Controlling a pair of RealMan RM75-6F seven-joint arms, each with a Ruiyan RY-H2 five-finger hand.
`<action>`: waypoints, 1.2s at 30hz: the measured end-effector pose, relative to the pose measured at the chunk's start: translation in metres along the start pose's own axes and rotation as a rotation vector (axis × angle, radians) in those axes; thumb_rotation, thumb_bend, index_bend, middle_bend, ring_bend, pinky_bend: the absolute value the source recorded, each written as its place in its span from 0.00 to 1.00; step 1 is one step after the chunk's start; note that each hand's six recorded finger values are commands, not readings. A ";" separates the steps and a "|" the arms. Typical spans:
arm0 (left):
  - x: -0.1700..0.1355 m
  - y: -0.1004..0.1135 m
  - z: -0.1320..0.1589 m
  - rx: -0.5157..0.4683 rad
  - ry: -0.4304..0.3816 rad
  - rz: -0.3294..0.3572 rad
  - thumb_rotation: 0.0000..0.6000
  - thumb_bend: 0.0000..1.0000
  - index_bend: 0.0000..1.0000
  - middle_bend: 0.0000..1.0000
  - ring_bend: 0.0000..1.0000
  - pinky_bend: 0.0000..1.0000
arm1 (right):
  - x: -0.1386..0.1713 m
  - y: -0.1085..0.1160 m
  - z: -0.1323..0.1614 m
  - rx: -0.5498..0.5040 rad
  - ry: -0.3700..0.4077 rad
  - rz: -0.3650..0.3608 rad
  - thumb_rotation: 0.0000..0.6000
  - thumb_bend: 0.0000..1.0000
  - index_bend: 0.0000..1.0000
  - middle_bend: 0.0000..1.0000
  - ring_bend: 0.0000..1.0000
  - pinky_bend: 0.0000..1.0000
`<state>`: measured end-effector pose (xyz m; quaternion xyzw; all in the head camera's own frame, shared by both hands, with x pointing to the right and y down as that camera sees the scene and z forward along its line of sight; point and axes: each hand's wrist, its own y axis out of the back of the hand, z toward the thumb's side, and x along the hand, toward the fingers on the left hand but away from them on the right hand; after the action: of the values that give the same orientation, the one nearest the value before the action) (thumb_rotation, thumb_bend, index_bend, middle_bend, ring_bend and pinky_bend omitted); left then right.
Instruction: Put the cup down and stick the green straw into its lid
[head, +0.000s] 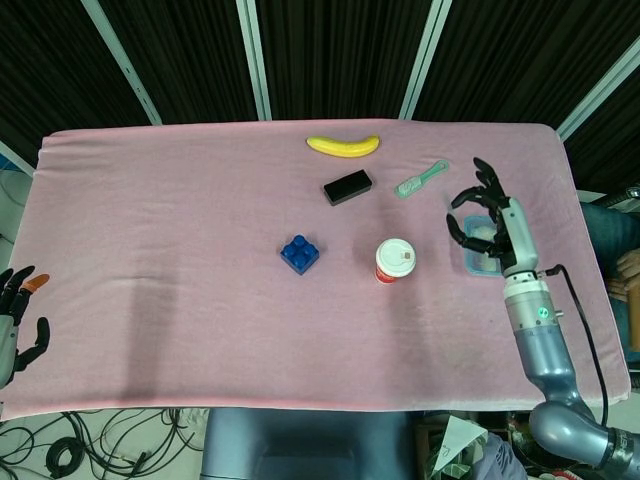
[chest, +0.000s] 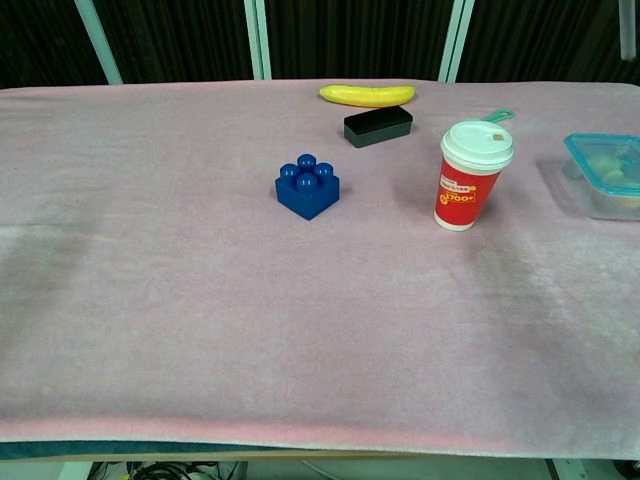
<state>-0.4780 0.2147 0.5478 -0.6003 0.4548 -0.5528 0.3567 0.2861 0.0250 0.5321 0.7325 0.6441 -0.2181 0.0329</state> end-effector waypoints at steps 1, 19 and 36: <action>0.000 0.000 0.000 0.002 0.001 0.001 1.00 0.58 0.20 0.09 0.02 0.00 | -0.006 0.002 0.005 -0.041 0.013 -0.010 1.00 0.34 0.61 0.00 0.00 0.18; 0.002 0.002 0.000 -0.002 0.008 0.031 1.00 0.58 0.20 0.09 0.02 0.00 | -0.050 -0.009 -0.020 -0.409 0.012 -0.100 1.00 0.34 0.62 0.00 0.00 0.18; 0.001 0.002 -0.002 -0.005 0.018 0.026 1.00 0.58 0.20 0.09 0.02 0.00 | -0.030 -0.033 -0.072 -0.438 -0.039 -0.060 1.00 0.34 0.63 0.00 0.00 0.18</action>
<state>-0.4800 0.2128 0.5468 -0.5902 0.4670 -0.5524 0.3583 0.2727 0.0266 0.6153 0.6840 0.6967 -0.0880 0.1973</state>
